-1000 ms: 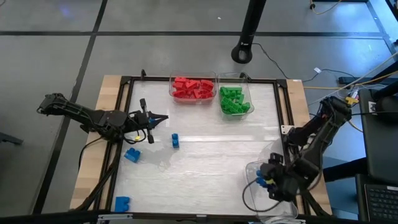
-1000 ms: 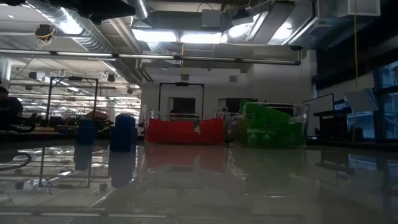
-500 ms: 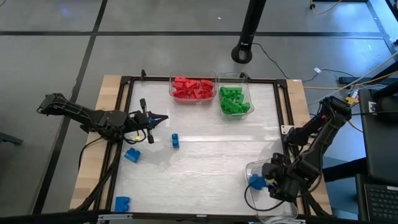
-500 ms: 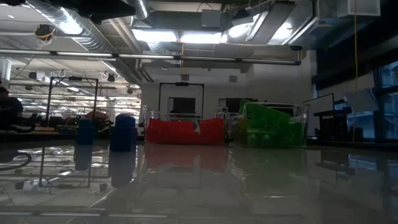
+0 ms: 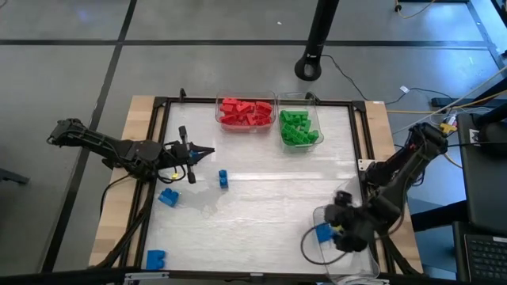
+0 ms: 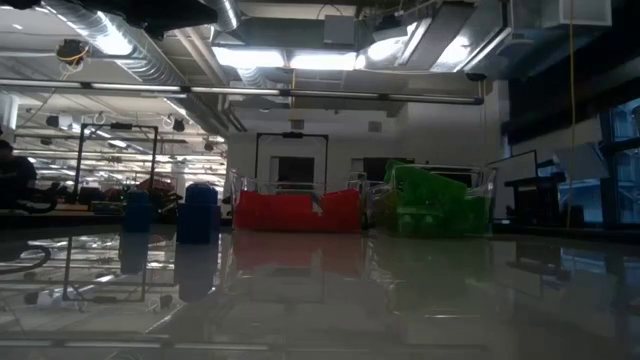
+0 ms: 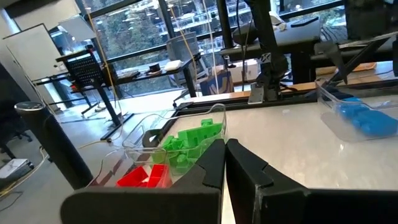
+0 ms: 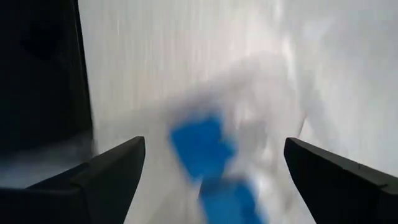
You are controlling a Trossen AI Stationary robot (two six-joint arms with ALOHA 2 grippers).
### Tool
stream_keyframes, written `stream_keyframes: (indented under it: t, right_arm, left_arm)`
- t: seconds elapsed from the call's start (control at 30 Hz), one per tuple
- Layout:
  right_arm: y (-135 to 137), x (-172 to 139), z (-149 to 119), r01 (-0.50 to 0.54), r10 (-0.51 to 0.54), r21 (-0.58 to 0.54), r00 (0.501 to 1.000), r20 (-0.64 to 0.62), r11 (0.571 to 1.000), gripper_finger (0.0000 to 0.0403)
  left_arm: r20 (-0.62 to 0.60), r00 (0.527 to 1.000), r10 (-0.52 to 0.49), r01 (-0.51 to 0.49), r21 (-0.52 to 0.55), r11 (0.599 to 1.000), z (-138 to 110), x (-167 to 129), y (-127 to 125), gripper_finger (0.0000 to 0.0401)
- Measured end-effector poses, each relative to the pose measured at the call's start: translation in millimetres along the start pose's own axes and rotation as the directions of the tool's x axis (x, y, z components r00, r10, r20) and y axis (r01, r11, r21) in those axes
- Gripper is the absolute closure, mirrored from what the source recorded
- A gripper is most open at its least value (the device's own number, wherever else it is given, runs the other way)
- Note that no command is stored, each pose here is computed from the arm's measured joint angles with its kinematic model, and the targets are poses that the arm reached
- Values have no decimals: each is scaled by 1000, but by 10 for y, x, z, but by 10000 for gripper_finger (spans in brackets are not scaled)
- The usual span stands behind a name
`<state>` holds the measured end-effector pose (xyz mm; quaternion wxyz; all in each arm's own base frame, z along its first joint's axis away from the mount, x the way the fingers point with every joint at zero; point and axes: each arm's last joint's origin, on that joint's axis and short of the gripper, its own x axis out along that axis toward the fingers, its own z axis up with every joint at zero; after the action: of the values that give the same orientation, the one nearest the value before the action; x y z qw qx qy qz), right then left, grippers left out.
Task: Sort blocks
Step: Put the blue game piece into the bottom transparent bin
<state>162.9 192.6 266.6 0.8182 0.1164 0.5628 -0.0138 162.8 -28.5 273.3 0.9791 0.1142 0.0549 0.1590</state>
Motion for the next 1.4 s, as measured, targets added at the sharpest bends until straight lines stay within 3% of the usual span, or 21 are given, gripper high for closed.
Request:
stream_keyframes:
  t: [0.1,0.27,0.5,0.6,0.73,0.97,1.17,1.4]
  right_arm:
    - [-28,-11,243,42,-22,-104,983,185,994,21]
    - [-158,6,651,207,-93,-230,901,424,951,22]
    - [-332,164,1179,394,-156,-303,795,587,868,22]
    - [-388,329,1362,440,-161,-346,780,605,829,22]
    - [-488,613,1560,486,-202,-348,768,607,802,22]
    - [-734,1170,1756,537,-300,-346,781,547,769,22]
    - [-859,1579,1884,530,-291,-333,778,557,780,22]
    - [-940,1715,1919,519,-286,-332,785,550,787,22]
  left_arm:
    - [0,1000,0,0,0,1000,0,0,0,397]
    - [-4,1000,-1,1,3,1000,-5,8,-6,397]
    - [-109,993,-48,54,53,997,-136,55,-74,397]
    - [-132,990,-48,52,26,998,-168,91,-94,388]
    - [-202,979,-26,24,-9,1000,-256,151,-89,346]
    - [-428,902,48,-86,-70,994,-553,284,-53,277]
    - [-577,811,101,-184,-88,979,-806,415,-66,274]
    - [-705,697,130,-215,-34,976,-1111,542,-173,283]
